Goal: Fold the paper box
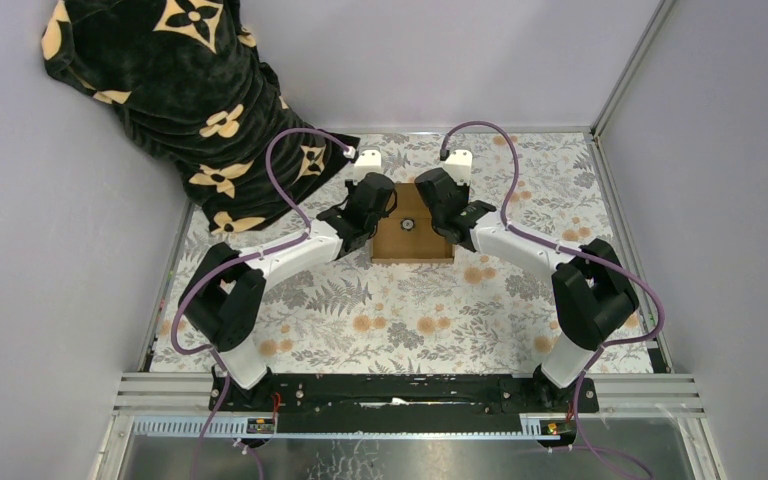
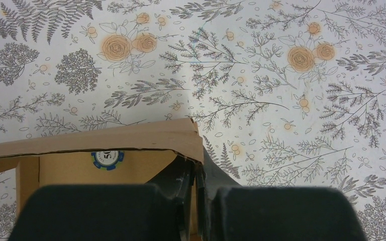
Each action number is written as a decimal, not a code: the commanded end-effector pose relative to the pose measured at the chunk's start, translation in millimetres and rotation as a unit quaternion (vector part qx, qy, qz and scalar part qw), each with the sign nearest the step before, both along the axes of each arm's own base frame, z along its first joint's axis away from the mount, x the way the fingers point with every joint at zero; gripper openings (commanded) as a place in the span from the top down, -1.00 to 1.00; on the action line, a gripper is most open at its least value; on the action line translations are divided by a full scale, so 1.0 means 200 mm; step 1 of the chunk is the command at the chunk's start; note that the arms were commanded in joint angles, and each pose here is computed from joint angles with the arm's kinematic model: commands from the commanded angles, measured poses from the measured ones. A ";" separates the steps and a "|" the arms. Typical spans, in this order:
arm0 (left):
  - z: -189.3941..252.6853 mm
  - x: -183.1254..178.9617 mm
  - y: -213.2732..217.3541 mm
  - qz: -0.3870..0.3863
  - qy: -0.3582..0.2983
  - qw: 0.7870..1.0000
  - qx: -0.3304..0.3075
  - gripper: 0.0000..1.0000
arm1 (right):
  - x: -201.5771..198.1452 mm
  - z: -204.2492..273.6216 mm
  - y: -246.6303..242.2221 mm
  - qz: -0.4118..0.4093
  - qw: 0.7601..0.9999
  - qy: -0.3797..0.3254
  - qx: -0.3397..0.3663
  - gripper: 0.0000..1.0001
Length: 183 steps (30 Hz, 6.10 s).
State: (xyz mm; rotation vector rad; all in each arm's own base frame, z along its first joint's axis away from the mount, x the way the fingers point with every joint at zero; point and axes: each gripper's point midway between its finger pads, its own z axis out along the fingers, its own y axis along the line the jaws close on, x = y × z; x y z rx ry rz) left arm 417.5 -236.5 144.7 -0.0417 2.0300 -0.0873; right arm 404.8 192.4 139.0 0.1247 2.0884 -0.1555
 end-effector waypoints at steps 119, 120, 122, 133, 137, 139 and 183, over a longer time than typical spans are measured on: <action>-0.21 -0.93 -0.15 -0.147 0.054 0.977 -0.143 0.47 | -0.37 -0.30 0.17 0.048 0.998 -0.031 0.001 1.00; -0.19 -0.94 -0.14 -0.145 0.052 0.977 -0.145 0.48 | -0.37 -0.31 0.18 0.051 0.998 -0.031 -0.001 1.00; -0.15 -0.95 -0.10 -0.141 0.049 0.978 -0.146 0.49 | -0.37 -0.31 0.18 0.055 0.998 -0.033 -0.003 1.00; 0.37 -0.82 -0.11 -0.122 -0.047 0.979 -0.153 0.26 | -0.39 -0.35 0.18 0.083 0.996 -0.030 -0.015 1.00; 0.37 -0.67 -0.14 -0.113 -0.043 0.984 -0.133 0.21 | -0.39 -0.35 0.18 0.087 0.996 -0.029 -0.020 1.00; 0.30 -0.58 -0.15 -0.115 -0.025 0.984 -0.136 0.21 | -0.39 -0.36 0.17 0.088 0.995 -0.029 -0.021 1.00; -0.57 -0.26 -0.15 -0.091 0.134 0.985 -0.059 0.29 | -0.80 -0.15 0.00 0.187 0.978 -0.003 0.087 -0.30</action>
